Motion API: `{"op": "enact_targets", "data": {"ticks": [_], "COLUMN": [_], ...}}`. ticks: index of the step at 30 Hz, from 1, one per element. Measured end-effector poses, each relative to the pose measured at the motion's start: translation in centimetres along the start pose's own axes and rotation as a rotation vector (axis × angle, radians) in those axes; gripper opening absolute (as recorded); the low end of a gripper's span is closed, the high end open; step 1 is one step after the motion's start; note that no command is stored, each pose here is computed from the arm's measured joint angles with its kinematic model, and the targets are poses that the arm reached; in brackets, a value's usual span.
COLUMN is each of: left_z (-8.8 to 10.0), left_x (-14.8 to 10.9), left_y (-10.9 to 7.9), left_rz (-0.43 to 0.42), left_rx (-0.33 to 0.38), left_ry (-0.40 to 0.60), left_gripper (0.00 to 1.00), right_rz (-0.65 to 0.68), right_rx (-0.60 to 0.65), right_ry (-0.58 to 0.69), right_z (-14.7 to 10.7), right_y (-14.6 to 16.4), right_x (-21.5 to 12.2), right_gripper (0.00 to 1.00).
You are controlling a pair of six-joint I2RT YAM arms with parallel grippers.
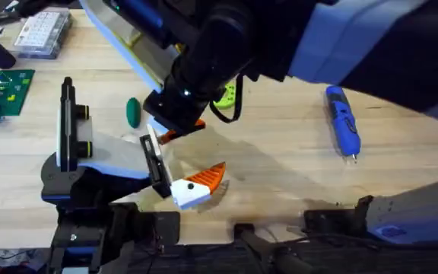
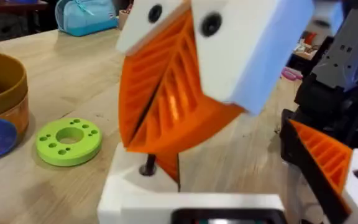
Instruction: Pick up the gripper from the table and insert it into the empty holder that is missing its gripper. Then pick up a screw, insert it into the mounting hole, and use the screwdriver to tighten it. Finally, clean up the table by picking up the vegetable and placing it into the bucket.
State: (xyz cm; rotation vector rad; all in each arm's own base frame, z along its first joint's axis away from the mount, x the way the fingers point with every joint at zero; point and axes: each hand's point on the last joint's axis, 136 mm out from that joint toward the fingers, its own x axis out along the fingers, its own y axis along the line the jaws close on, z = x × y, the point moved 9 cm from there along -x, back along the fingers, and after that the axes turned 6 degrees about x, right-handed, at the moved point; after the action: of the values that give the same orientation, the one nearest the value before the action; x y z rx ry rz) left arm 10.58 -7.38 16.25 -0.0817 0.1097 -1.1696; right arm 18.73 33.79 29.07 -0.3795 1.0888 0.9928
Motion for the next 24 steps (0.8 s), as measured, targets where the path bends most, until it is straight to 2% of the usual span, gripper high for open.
{"op": "enact_targets", "data": {"ticks": [11,12,13,14,16,20,24], "left_z": [0.0,0.0,0.0,0.0,0.0,0.0,0.0], "left_x": [0.0,0.0,0.0,0.0,0.0,0.0,0.0], "left_y": [0.0,0.0,0.0,0.0,0.0,0.0,0.0], "left_rz": [0.0,0.0,0.0,0.0,0.0,0.002,0.002], "left_rx": [-0.016,-0.017,-0.014,-0.012,-0.014,-0.017,-0.017], "left_ry": [0.0,0.0,0.0,0.0,0.0,0.0,0.0], "left_gripper": [0.987,0.987,0.986,0.986,0.987,0.987,0.986], "right_rz": [-0.001,-0.002,-0.001,-0.002,-0.003,-0.016,-0.024], "right_rx": [0.002,0.004,0.007,0.009,0.011,0.018,0.021], "right_ry": [0.009,0.01,0.012,0.019,0.028,0.028,0.028], "right_z": [0.3,0.3,0.2,0.2,0.1,0.2,0.2], "right_y": [-0.1,-0.1,-0.1,-0.1,-0.2,-0.6,-0.7], "right_x": [0.9,1.0,1.0,1.1,1.4,1.5,1.4], "right_gripper": [0.006,0.028,0.104,0.239,0.413,0.583,0.635]}}
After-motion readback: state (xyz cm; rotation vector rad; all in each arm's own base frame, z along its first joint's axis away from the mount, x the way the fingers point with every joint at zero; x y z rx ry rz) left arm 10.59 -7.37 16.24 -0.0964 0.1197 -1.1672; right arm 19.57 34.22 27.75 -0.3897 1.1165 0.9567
